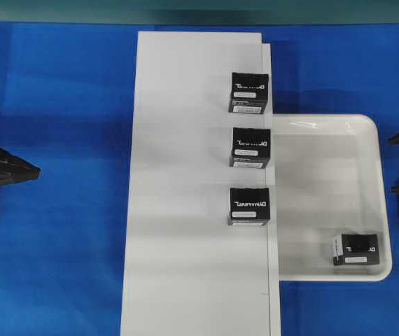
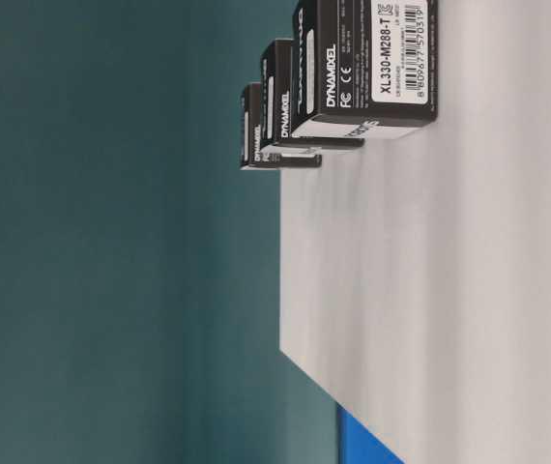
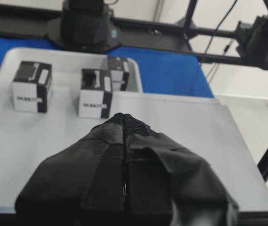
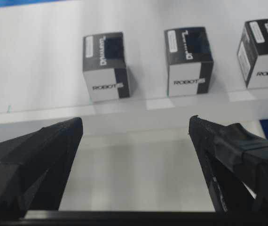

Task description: Place the box from the white plastic tray onto the white base.

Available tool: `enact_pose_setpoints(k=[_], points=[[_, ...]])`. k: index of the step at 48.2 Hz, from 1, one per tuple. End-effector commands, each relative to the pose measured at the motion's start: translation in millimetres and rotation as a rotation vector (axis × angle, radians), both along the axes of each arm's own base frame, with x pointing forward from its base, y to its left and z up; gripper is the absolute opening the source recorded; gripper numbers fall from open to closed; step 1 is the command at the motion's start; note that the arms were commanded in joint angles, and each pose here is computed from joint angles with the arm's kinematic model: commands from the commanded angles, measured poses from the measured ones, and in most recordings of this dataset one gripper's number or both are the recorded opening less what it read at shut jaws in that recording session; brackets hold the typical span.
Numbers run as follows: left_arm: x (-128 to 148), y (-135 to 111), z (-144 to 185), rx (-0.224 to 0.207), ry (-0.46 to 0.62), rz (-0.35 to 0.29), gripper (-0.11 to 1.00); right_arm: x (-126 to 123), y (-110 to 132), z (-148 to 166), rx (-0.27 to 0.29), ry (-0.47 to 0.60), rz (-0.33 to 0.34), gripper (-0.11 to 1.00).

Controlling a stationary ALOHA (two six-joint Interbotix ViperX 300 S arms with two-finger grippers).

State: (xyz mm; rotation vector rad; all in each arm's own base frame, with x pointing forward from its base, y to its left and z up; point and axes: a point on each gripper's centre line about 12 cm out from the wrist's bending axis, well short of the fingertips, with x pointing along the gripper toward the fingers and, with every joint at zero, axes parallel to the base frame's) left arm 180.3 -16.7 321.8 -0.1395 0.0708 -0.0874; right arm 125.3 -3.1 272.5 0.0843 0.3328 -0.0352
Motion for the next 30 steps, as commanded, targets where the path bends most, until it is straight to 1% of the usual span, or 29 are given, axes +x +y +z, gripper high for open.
enact_pose_setpoints(k=[1,8,16,30], points=[[2.0,-0.4,8.8,0.001,-0.019,-0.002,-0.07,1.1,0.1,2.8,0.004,-0.014,0.0,0.99],[1.7,-0.4,9.1,0.003,-0.02,-0.002,-0.07,1.1,0.1,2.8,0.002,-0.014,0.0,0.99],[0.8,0.8,16.2,-0.001,-0.046,0.005,-0.07,0.4,0.2,0.9,0.004,0.0,0.0,0.99],[5.9,0.6,10.8,0.004,-0.019,0.006,-0.07,-3.7,0.5,3.7,0.004,-0.003,0.001,0.99]])
